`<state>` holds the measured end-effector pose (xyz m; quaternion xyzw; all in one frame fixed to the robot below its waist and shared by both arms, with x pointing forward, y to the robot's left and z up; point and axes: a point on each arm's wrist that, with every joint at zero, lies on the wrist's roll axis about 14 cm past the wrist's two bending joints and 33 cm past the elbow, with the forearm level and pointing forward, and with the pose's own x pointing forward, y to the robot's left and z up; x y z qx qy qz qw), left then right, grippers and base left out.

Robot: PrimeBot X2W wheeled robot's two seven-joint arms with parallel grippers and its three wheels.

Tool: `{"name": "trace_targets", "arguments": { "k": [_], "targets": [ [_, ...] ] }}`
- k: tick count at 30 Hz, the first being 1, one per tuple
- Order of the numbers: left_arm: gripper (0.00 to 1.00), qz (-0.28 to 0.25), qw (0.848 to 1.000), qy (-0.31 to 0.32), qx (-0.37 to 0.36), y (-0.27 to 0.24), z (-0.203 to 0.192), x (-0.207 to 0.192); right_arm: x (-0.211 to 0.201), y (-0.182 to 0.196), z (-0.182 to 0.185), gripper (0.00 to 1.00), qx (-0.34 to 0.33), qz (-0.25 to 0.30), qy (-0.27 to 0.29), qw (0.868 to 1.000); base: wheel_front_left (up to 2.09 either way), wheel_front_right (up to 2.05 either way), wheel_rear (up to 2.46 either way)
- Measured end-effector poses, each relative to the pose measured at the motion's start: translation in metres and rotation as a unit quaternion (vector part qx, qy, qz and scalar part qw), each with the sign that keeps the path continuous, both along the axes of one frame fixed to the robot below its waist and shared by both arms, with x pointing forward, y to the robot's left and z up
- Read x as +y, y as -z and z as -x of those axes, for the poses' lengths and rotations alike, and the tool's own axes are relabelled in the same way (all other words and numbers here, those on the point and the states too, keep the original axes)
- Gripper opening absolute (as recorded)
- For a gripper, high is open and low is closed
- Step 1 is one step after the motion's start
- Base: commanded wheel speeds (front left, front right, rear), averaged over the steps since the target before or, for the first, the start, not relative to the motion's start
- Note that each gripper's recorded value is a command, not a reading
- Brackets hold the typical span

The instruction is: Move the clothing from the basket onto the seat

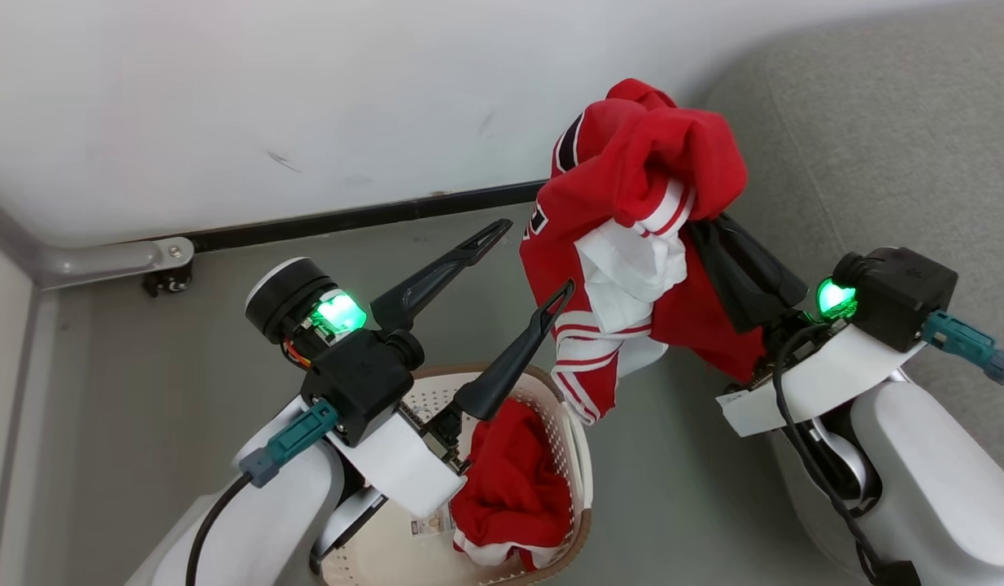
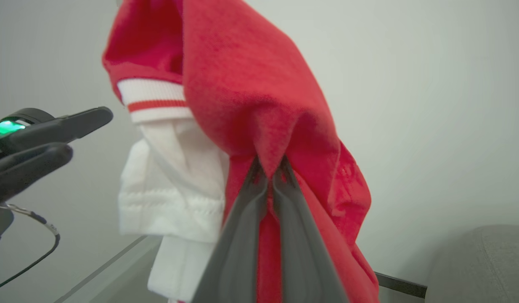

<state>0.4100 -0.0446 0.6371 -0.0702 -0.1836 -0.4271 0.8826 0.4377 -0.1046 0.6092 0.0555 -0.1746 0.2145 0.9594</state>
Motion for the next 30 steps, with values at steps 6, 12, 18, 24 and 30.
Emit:
{"name": "trace_targets", "arguments": {
  "k": [6, 12, 18, 24, 30],
  "targets": [
    [1.0, 0.001, 1.0, 0.022, 0.008, 0.007, -0.002, -0.013, -0.023, 0.003, 0.002, 0.0, 0.003, 0.002, 0.036, 0.999, 0.0, 0.0, 0.0],
    [1.0, -0.001, 0.998, 0.066, 0.021, 0.019, -0.002, -0.04, -0.064, 0.004, 0.007, 0.0, 0.002, 0.007, 0.1, 0.995, 0.0, 0.0, 0.0],
    [1.0, -0.002, 0.996, 0.092, 0.024, 0.024, -0.003, -0.056, -0.08, 0.008, 0.013, 0.0, 0.009, 0.003, 0.13, 0.991, 0.0, 0.0, 0.0],
    [1.0, -0.008, 0.992, 0.124, 0.026, 0.031, -0.002, -0.073, -0.097, 0.006, 0.02, 0.0, 0.007, 0.006, 0.16, 0.987, 0.0, 0.0, 0.0],
    [1.0, -0.008, 0.988, 0.148, 0.033, 0.037, 0.001, -0.088, -0.108, 0.008, 0.026, 0.0, 0.013, 0.007, 0.181, 0.983, 0.0, 0.0, 0.0]
  ]
}}
